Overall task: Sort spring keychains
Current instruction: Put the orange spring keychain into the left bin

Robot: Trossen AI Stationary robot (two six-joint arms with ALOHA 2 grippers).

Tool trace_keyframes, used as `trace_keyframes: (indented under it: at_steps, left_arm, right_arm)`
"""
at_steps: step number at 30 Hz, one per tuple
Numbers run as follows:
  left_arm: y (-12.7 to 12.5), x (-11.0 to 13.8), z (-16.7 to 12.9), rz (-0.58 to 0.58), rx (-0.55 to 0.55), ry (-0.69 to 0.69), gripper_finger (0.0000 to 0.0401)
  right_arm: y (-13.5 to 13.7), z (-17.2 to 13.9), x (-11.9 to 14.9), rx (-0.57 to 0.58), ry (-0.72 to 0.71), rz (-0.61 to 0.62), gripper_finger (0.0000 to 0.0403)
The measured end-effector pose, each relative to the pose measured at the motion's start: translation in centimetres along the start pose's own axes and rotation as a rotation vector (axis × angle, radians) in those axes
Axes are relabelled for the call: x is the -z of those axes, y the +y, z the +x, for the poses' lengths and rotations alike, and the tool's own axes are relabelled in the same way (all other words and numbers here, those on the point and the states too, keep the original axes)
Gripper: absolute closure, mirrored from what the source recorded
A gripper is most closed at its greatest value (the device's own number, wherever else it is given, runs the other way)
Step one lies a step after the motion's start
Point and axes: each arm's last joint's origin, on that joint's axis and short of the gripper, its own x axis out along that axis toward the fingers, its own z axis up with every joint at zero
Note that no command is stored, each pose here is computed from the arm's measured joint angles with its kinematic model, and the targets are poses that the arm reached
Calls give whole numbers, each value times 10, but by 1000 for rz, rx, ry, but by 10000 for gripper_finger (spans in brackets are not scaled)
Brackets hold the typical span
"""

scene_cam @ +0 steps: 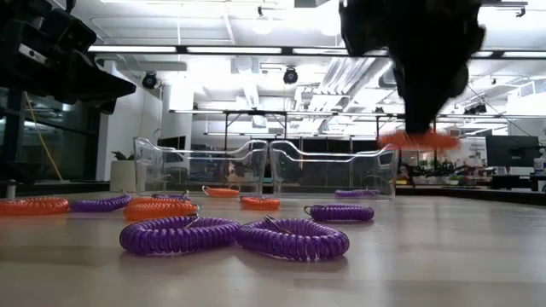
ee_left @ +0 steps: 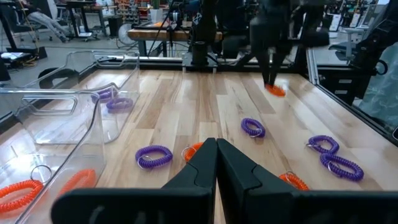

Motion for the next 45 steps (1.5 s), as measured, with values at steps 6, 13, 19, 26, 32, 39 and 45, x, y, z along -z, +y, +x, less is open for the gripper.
trace_keyframes:
  at_steps: [6,13,19,26,32,39,45]
  left_arm:
    - [0,0,0,0,1,0,398]
    - [0,0,0,0,0,0,398]
    - [0,0,0,0,0,0,398]
    - [0,0,0,0,0,0,398]
    - [0,0,0,0,0,0,398]
    - [0,0,0,0,0,0,398]
    - [0,0,0,0,0,0,398]
  right_arm:
    - [-13,-21,-16,-12,-68,51,402]
    - [-24,-51,-58,0,-174,24,402]
    - [-38,-71,-100,66,-261,-14,403]
    - [-55,-75,-154,126,-327,-65,403]
    - [-70,-69,-194,218,-388,-100,403]
    - [-85,-48,-237,349,-487,-142,401]
    - [-105,-15,-265,389,-527,-139,399]
